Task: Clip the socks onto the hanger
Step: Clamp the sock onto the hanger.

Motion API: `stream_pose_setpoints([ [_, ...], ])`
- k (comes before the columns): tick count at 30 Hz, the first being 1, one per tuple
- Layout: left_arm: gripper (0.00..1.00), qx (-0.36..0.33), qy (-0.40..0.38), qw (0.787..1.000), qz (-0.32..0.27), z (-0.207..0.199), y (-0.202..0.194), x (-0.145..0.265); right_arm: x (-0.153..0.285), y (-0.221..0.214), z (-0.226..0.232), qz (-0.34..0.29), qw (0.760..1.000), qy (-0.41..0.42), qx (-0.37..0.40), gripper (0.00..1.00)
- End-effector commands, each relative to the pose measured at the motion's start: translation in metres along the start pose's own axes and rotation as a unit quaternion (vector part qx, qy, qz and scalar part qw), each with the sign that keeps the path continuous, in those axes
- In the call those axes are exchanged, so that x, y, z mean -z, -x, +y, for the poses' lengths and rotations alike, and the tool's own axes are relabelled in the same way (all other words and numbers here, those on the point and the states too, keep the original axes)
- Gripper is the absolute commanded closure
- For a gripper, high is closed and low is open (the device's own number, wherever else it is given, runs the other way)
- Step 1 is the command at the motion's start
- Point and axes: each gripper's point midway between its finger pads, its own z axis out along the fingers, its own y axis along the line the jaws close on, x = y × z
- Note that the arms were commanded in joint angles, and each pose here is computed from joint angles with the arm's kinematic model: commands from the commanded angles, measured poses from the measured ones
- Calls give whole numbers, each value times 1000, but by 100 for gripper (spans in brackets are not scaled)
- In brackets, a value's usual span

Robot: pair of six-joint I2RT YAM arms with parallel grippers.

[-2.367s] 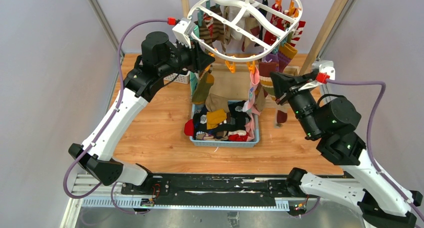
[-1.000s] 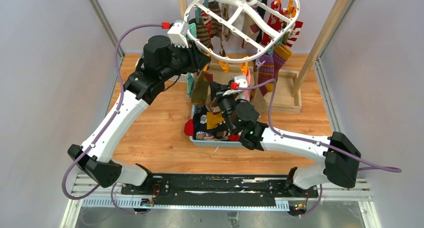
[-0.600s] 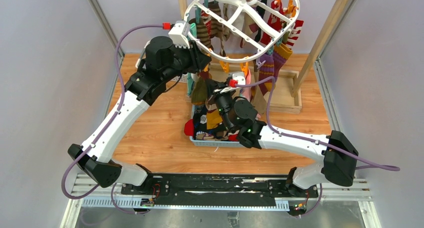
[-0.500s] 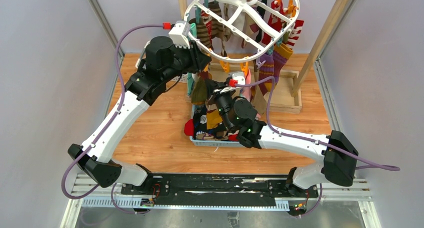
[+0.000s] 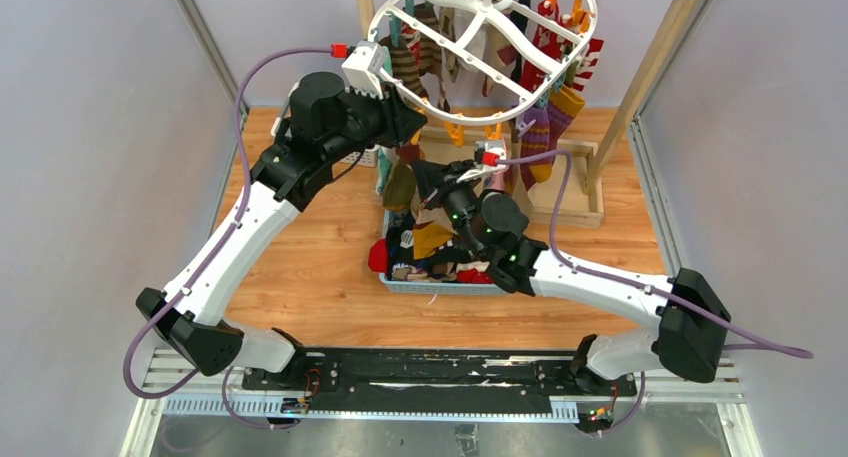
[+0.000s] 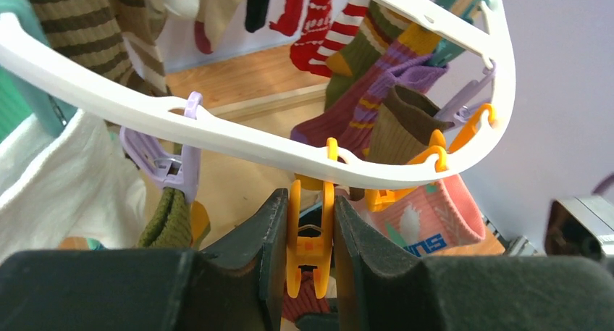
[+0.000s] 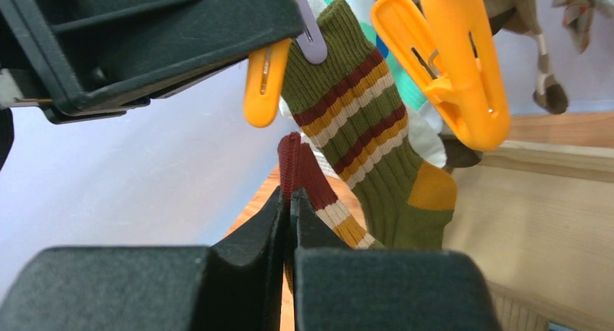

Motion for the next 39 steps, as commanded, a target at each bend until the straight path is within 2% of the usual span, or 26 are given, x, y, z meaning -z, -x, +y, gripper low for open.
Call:
stream_pose_setpoints([
  [1, 100, -19, -39, 999, -8, -9, 5, 3, 10, 6, 3, 19, 994, 59, -91, 100],
  [10, 100, -1, -128, 992, -17, -43, 12, 7, 32, 17, 4, 48, 974, 165, -150, 100],
  [18, 100, 20, -196, 980, -31, -68, 18, 14, 34, 33, 1, 38, 953, 220, -206, 100],
  [39, 100, 29, -200, 979, -23, -68, 13, 13, 34, 49, -15, 12, 941, 231, -248, 100],
])
